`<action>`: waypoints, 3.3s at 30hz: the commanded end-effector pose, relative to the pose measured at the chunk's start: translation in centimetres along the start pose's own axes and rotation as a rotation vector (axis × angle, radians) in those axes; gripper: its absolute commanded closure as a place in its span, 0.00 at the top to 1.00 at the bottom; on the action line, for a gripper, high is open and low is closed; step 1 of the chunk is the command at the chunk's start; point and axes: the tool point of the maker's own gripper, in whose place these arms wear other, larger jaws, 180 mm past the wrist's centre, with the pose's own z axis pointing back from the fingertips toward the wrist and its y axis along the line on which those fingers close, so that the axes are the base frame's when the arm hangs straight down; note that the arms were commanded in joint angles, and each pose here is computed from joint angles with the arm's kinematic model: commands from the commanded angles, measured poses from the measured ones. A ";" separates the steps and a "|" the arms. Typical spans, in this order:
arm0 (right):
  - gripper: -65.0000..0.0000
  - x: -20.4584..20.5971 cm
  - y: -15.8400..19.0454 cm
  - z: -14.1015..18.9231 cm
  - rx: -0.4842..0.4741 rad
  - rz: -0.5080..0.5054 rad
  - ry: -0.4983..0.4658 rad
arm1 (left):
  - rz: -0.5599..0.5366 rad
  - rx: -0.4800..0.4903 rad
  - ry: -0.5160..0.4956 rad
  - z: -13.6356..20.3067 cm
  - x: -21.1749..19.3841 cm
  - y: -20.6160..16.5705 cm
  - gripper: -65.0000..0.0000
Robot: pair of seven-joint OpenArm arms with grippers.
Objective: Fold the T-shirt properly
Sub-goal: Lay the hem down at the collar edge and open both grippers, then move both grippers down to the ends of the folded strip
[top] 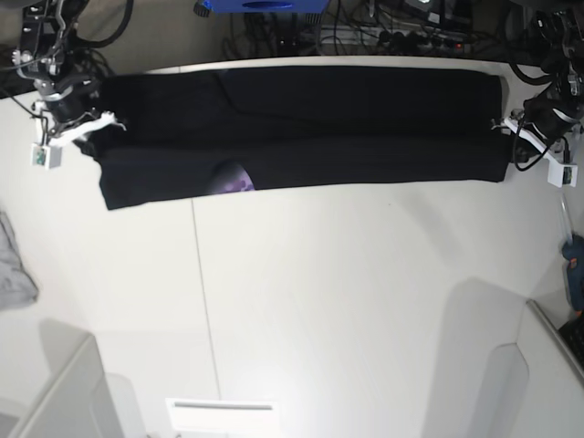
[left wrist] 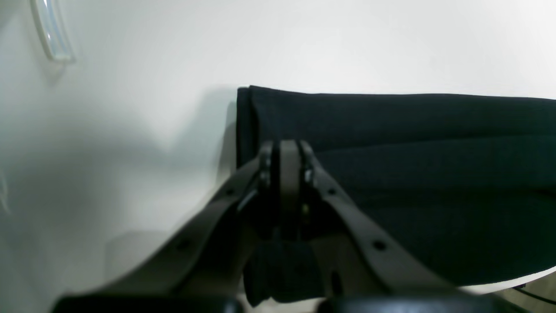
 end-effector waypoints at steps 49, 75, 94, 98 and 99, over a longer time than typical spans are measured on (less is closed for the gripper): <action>0.48 -4.5 -3.5 2.6 -0.192 -0.152 0.009 | -0.053 0.084 0.072 1.3 -2.9 1.4 0.68; 0.00 -6.3 -0.6 -5.6 -0.015 0.068 0.171 | -0.097 0.201 0.297 -5.1 -10.7 0.5 0.00; 0.00 -0.2 -3.5 -10.6 -0.146 0.092 0.132 | -0.064 0.156 0.147 -9.1 -3.3 -1.4 0.00; 0.00 0.8 -3.1 -10.0 -0.146 0.111 0.101 | -0.074 0.156 0.116 -8.7 -2.3 -1.6 0.00; 0.00 0.9 -3.2 -9.6 -0.150 0.119 0.093 | -0.079 0.159 0.102 -8.3 -1.9 -1.6 0.00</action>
